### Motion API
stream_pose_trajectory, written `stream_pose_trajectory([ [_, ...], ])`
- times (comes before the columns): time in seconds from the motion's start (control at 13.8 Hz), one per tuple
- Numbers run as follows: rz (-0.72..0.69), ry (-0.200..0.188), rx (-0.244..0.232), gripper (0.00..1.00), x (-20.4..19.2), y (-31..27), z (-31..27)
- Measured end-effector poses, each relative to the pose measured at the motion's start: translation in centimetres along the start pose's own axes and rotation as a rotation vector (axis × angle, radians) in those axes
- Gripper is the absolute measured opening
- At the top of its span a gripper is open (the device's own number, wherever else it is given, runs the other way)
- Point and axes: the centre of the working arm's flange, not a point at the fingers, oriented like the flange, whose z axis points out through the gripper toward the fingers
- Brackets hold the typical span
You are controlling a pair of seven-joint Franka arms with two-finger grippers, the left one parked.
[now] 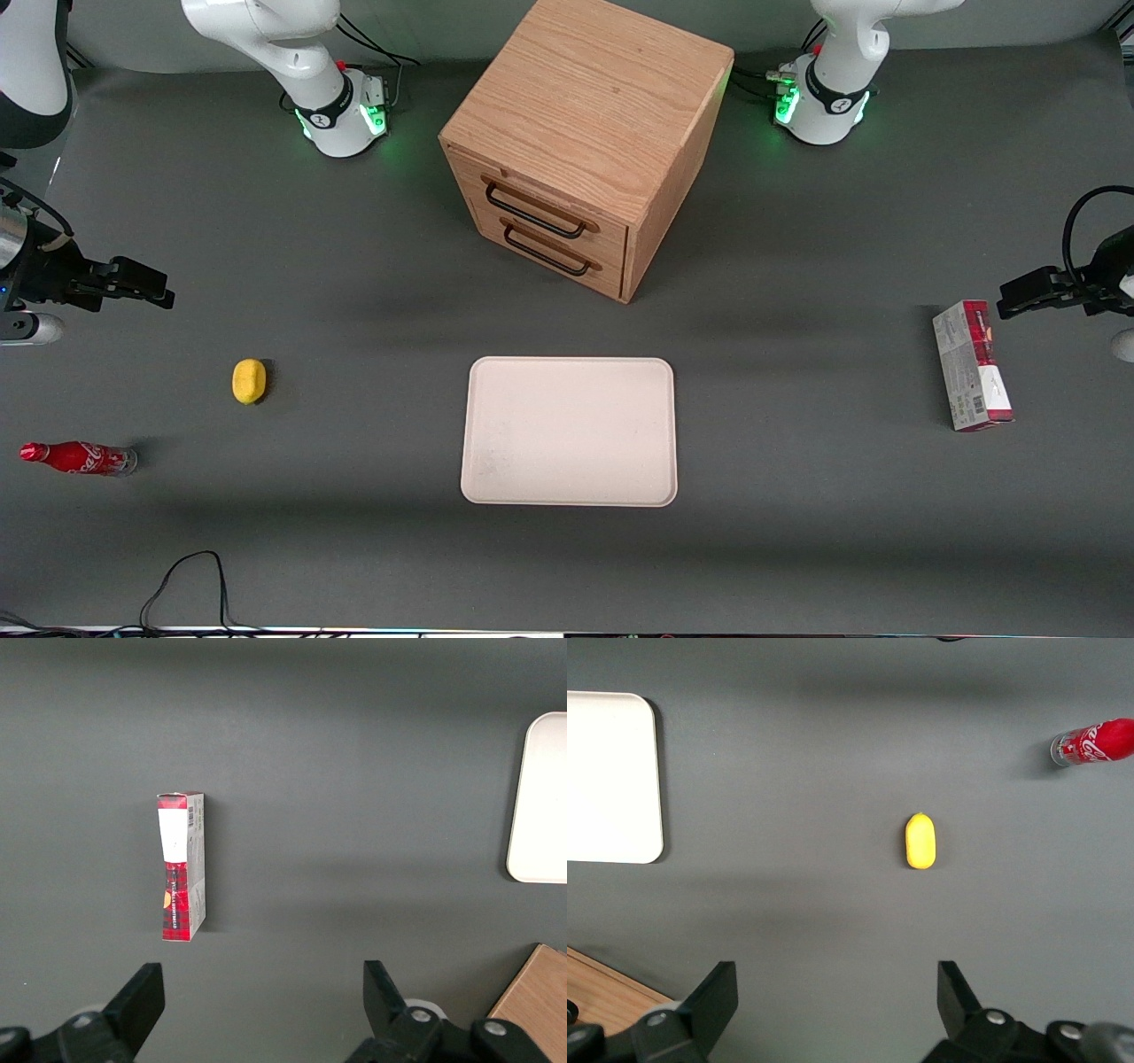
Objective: Place coke bottle on tray
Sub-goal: 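Move the right gripper toward the red Coca-Cola bottle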
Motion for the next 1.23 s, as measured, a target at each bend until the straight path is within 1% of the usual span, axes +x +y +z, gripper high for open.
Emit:
stream_pose_trajectory([
  [0.51, 0.006, 0.0, 0.0, 1.0, 0.0, 0.2, 0.0],
  [0.65, 0.031, 0.016, -0.002, 1.0, 0.2, 1.6, -0.6],
  [0.79, 0.084, 0.043, -0.005, 1.0, 1.1, 5.5, -1.8],
  [0.87, 0.095, 0.046, -0.007, 1.0, 1.8, 8.0, -1.9],
  [0.94, 0.098, 0.051, -0.011, 1.0, 2.6, 10.5, -1.8],
  [1.08, 0.094, 0.074, -0.024, 1.0, 4.8, 15.8, -1.2],
  [1.23, 0.062, 0.086, -0.039, 1.0, 6.7, 21.4, 0.7],
])
